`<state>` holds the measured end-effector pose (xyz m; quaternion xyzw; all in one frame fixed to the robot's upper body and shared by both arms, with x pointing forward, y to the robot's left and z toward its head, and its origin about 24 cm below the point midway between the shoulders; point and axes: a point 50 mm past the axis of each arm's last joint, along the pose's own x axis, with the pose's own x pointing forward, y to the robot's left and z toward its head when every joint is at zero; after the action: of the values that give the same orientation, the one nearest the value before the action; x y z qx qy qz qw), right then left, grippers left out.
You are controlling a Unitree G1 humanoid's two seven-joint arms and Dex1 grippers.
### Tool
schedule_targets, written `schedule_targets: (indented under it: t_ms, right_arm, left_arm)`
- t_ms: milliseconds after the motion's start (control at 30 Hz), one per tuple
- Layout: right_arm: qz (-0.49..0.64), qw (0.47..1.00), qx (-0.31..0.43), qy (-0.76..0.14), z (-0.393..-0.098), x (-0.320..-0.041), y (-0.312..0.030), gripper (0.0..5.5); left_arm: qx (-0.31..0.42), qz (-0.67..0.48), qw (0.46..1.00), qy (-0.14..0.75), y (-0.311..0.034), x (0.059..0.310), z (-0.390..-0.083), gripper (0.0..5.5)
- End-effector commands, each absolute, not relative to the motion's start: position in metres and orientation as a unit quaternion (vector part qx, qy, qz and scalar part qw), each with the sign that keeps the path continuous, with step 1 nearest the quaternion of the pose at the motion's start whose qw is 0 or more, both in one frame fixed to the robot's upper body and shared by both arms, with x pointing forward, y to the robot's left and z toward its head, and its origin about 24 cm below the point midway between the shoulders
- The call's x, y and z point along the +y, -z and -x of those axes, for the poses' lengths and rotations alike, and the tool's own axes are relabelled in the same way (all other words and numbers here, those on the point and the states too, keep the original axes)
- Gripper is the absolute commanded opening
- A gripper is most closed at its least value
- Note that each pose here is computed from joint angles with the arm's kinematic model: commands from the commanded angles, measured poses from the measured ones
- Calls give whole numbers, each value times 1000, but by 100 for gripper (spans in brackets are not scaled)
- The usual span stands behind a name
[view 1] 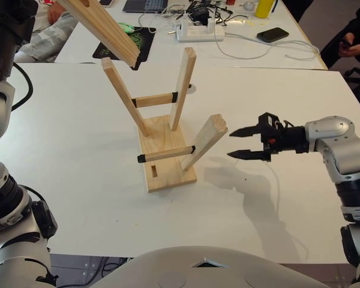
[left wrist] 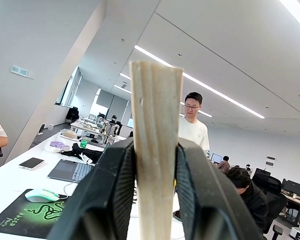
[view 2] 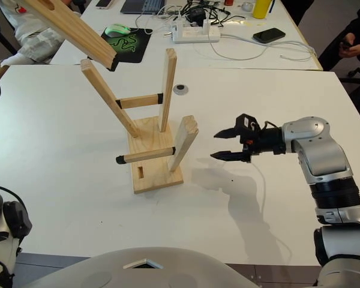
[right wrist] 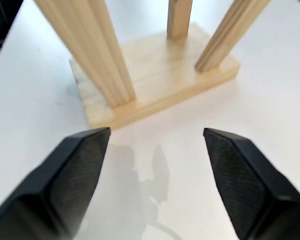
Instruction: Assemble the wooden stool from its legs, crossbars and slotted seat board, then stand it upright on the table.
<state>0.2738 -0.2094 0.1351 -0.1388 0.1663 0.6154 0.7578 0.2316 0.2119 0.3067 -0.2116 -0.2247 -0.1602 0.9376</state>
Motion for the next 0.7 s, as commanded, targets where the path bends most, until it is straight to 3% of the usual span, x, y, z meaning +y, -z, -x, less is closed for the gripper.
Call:
schedule_targets:
  t_ms: [33,133,400,633,700]
  right_arm:
    - [102,735,146,-654,-268,-196,-142,419]
    - [100,705,154,-685,-258,-188,-138,421]
    - [83,719,109,-681,-261,-156,-129,421]
    - [92,701,108,-699,-258,-145,-126,421]
    - [94,700,107,-699,-259,-144,-126,397]
  left_arm:
    - [-235,204,934,176,-315,209,-232,107]
    - [-233,203,933,182,-316,207,-234,107]
    - [-230,207,932,189,-316,205,-236,107]
    - [-232,208,931,189,-316,205,-236,107]
    - [-233,209,931,189,-316,205,-236,107]
